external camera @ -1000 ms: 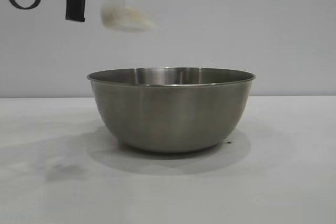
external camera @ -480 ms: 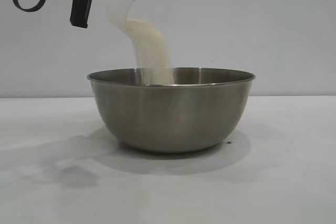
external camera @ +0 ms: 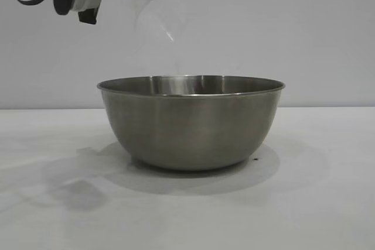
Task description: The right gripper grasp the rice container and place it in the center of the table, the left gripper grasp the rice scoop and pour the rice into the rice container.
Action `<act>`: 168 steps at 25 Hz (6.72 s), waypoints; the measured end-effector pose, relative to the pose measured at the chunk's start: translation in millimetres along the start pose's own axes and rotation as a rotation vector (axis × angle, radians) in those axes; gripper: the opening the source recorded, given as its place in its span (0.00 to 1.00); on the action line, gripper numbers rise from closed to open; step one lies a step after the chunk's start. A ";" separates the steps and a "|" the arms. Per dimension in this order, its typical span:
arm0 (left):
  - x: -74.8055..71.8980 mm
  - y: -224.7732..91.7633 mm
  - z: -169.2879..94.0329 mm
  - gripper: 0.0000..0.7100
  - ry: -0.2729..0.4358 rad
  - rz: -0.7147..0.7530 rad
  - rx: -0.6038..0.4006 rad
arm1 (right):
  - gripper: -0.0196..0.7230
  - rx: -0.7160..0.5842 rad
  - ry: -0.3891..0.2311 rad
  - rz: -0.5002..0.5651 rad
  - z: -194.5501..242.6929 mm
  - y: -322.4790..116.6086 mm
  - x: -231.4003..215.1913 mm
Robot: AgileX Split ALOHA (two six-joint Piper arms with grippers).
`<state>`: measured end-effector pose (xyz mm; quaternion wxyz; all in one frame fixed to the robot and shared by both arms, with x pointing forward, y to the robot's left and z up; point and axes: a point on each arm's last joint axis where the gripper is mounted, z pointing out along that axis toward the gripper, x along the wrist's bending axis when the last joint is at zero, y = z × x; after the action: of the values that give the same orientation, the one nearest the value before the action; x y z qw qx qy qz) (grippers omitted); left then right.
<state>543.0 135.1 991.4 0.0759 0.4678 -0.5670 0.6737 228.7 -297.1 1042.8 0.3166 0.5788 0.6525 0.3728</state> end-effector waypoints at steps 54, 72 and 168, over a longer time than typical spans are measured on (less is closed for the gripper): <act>-20.0 -48.8 -21.2 0.00 0.498 -1.977 0.609 | 0.78 0.000 0.000 0.000 0.0 0.0 0.0; -71.4 27.5 -90.1 0.00 0.476 -2.256 1.124 | 0.78 0.000 0.000 0.000 0.0 0.0 0.0; 148.4 48.1 -268.1 0.48 -0.249 -2.470 0.934 | 0.78 0.000 0.000 0.000 0.0 0.0 0.0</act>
<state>284.9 278.9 1086.0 0.4155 0.7130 0.5086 0.2458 228.7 -297.1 1042.8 0.3166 0.5788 0.6525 0.3728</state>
